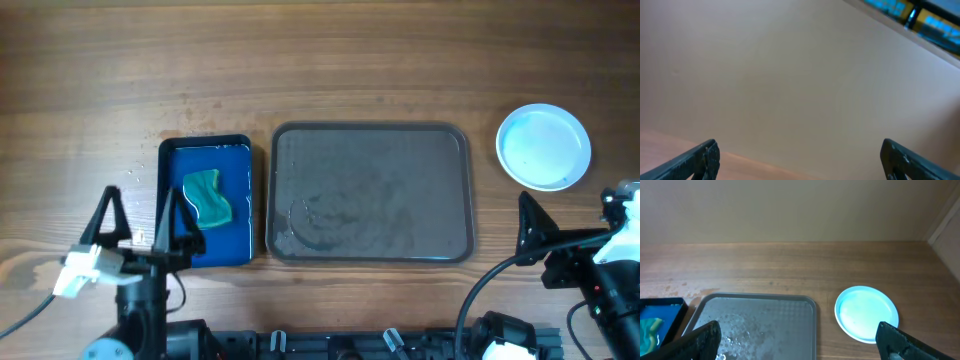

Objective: Clean dirty plates on tray and stack at the side

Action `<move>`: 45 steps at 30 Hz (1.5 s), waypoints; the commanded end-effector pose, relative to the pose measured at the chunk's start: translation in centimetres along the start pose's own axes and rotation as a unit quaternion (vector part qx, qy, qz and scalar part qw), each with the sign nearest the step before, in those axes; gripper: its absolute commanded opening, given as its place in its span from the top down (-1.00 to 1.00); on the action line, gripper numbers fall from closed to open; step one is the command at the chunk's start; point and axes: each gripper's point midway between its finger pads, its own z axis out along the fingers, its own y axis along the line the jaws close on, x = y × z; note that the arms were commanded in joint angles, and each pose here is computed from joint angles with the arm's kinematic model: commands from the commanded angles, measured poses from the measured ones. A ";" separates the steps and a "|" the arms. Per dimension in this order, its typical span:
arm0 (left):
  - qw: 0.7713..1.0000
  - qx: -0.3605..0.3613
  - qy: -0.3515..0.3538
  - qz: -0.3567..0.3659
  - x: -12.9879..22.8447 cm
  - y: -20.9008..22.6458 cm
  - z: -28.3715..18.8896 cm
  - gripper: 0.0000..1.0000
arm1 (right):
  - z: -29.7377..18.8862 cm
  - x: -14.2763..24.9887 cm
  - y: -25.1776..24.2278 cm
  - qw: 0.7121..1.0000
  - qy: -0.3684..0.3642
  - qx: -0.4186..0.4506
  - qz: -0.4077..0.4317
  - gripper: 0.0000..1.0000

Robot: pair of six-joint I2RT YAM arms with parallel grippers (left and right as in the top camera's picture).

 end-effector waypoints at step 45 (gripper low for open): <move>0.976 -0.060 0.195 -0.072 17.3 6.7 -1.5 -1.00 | 0.1 0.0 -0.2 1.000 0.002 0.003 -0.006 -0.99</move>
